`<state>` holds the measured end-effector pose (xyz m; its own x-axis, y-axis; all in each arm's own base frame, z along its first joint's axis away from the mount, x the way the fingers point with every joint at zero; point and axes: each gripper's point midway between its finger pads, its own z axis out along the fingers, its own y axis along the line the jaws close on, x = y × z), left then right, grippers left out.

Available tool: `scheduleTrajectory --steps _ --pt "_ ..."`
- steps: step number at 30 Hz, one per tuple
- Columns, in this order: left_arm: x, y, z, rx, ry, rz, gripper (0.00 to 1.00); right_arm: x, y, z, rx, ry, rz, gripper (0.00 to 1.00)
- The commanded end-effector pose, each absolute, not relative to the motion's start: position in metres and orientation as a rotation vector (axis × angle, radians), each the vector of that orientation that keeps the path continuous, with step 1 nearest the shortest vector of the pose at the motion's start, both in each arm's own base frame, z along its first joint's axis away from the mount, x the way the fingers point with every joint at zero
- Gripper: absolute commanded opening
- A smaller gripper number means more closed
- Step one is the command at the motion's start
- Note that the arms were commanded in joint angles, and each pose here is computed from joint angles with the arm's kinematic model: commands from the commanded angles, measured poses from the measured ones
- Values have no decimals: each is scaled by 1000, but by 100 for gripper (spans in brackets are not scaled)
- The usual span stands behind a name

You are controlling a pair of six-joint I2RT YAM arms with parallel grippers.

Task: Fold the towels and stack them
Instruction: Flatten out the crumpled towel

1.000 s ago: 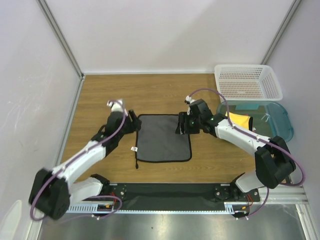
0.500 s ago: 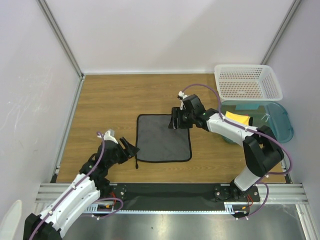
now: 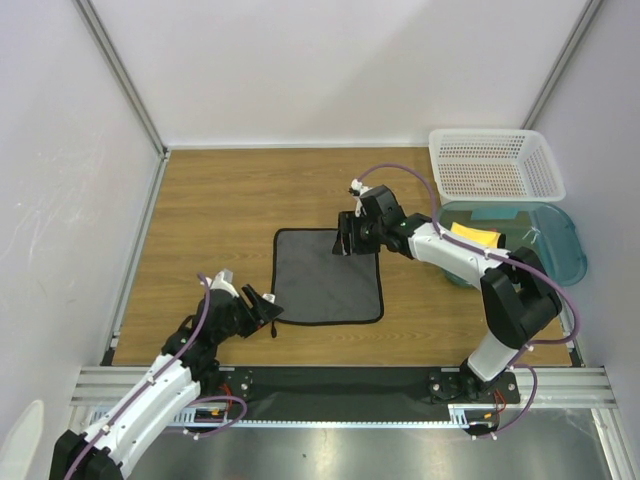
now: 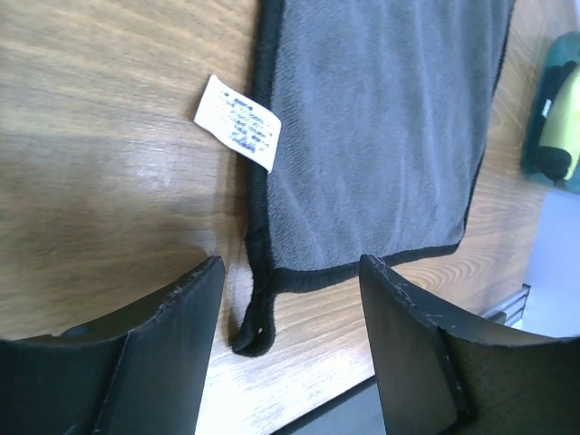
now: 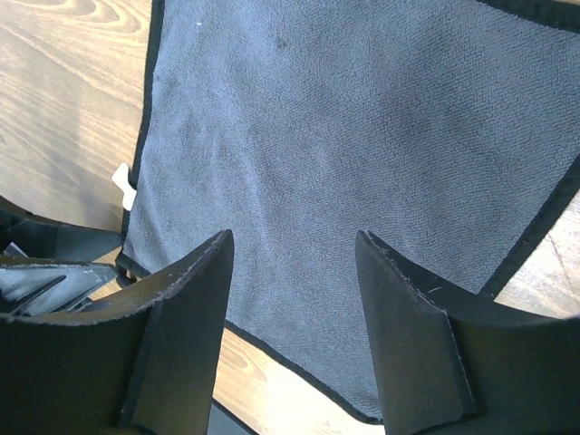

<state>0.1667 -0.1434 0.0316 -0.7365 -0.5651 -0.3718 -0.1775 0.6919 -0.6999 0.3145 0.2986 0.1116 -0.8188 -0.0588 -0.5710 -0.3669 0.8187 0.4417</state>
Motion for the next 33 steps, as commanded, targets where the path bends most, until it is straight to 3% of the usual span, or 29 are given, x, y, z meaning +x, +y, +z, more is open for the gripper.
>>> scheduleTrajectory --steps 1,18,33 --pt "168 -151 34 -525 2300 -934 67 324 308 125 -331 2402 769 61" --pt "172 -153 22 -504 2270 -946 58 325 313 123 -332 2403 779 60" --pt "168 -134 4 -541 2364 -772 25 348 368 128 -425 2335 831 61"
